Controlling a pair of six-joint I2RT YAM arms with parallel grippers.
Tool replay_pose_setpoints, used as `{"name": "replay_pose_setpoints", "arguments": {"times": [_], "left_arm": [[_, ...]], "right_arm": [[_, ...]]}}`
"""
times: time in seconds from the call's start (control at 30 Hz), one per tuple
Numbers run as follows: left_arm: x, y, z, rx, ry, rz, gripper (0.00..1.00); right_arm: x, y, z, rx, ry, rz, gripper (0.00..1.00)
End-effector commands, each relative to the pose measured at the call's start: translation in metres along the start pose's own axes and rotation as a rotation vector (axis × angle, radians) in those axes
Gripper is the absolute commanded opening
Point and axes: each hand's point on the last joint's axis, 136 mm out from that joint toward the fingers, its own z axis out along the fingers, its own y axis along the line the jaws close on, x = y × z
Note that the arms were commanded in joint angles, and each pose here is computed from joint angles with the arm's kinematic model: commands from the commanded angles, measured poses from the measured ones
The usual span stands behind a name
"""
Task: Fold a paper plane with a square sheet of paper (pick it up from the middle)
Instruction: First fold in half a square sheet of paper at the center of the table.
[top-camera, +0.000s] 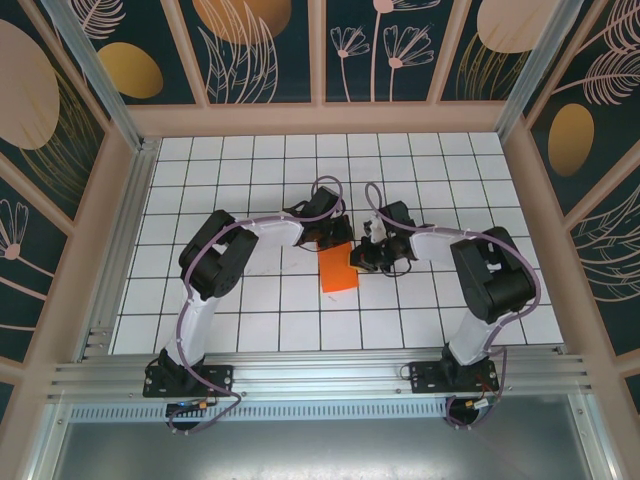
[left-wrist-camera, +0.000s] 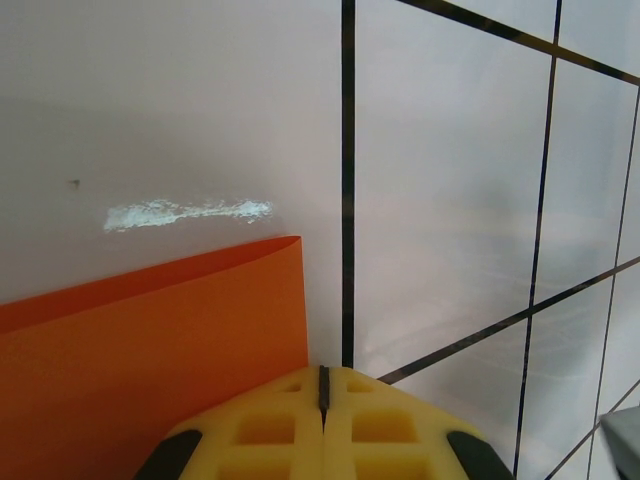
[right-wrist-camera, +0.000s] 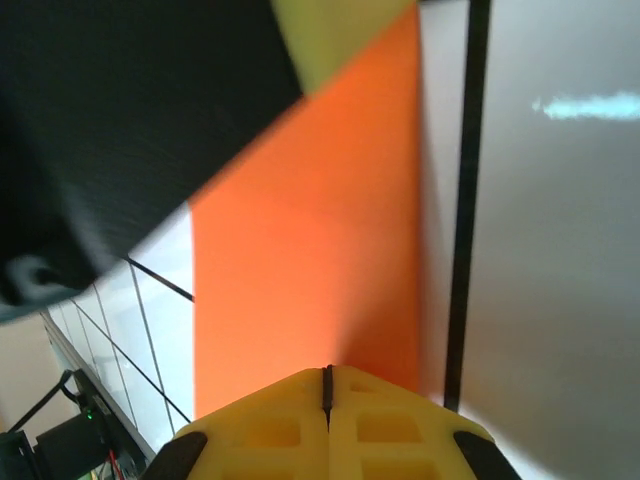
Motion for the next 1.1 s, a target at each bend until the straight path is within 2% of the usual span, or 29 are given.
{"name": "replay_pose_setpoints", "arguments": {"times": [0.0,0.37,0.8,1.07], "left_arm": [[0.003,0.042,0.005,-0.145,0.004,-0.019,0.06],[-0.036,0.041,-0.005,-0.153,-0.122,0.000,0.08],[-0.065,0.052,-0.006,-0.001,-0.171,0.053,0.10],[-0.095,0.043,-0.015,-0.054,-0.235,0.060,0.11]], "right_arm": [[0.023,-0.019,0.008,0.045,0.065,0.035,0.03],[0.058,-0.064,0.013,0.187,0.136,0.099,0.03],[0.065,-0.064,0.013,0.171,0.144,0.101,0.03],[0.072,-0.069,0.013,0.202,0.158,0.098,0.03]]}}
